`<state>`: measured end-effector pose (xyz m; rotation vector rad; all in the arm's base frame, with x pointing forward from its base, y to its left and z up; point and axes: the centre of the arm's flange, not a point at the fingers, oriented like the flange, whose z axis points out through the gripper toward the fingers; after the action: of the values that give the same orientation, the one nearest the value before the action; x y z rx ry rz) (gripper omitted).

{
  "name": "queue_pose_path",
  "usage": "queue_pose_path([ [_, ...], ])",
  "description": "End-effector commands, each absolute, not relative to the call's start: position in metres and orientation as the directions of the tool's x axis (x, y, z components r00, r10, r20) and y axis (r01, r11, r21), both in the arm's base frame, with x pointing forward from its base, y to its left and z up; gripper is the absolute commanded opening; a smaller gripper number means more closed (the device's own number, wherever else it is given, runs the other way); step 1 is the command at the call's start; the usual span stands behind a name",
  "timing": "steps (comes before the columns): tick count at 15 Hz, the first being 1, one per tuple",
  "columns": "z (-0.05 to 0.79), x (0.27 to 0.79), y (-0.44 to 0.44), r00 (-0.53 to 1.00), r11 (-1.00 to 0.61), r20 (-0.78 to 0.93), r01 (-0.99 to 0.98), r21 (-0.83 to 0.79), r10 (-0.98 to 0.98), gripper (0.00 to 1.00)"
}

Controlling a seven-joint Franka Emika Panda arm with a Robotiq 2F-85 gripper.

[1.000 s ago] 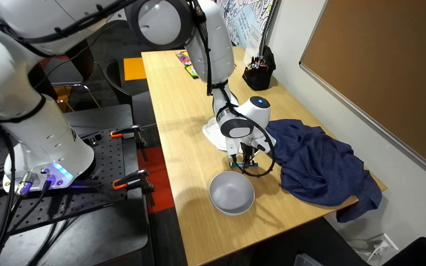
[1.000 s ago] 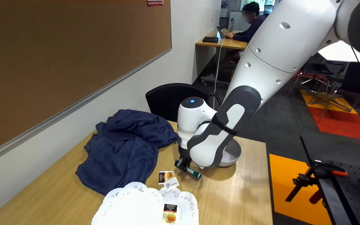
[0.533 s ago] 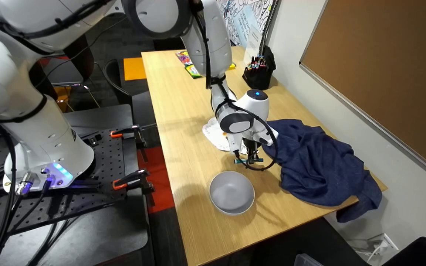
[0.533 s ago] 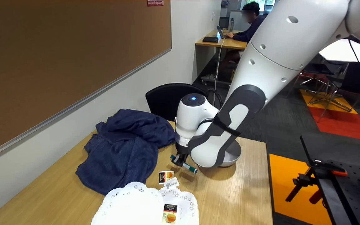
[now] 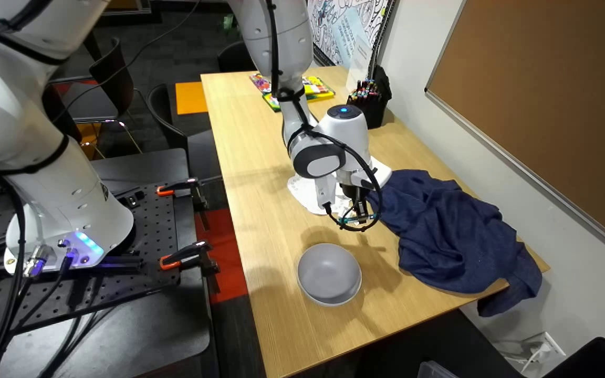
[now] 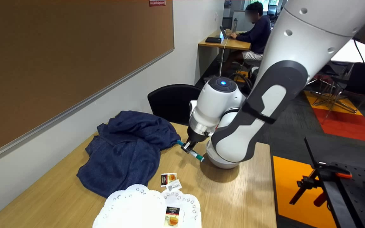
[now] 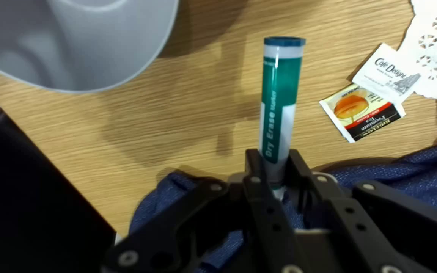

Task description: Put the marker in the bowl

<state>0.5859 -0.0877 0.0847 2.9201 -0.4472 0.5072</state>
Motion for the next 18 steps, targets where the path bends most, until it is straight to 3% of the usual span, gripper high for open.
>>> queue_pose_path([
  [1, 0.132, 0.533, -0.095, 0.843, -0.908, 0.418, -0.409, 0.090, -0.339, 0.05],
  [7, 0.150, 0.493, -0.134, 0.763, -0.825, 0.430, -0.561, 0.069, -0.483, 0.05],
  [18, 0.113, 0.485, -0.180, 0.686, -0.723, 0.336, -0.691, 0.022, -0.645, 0.05],
])
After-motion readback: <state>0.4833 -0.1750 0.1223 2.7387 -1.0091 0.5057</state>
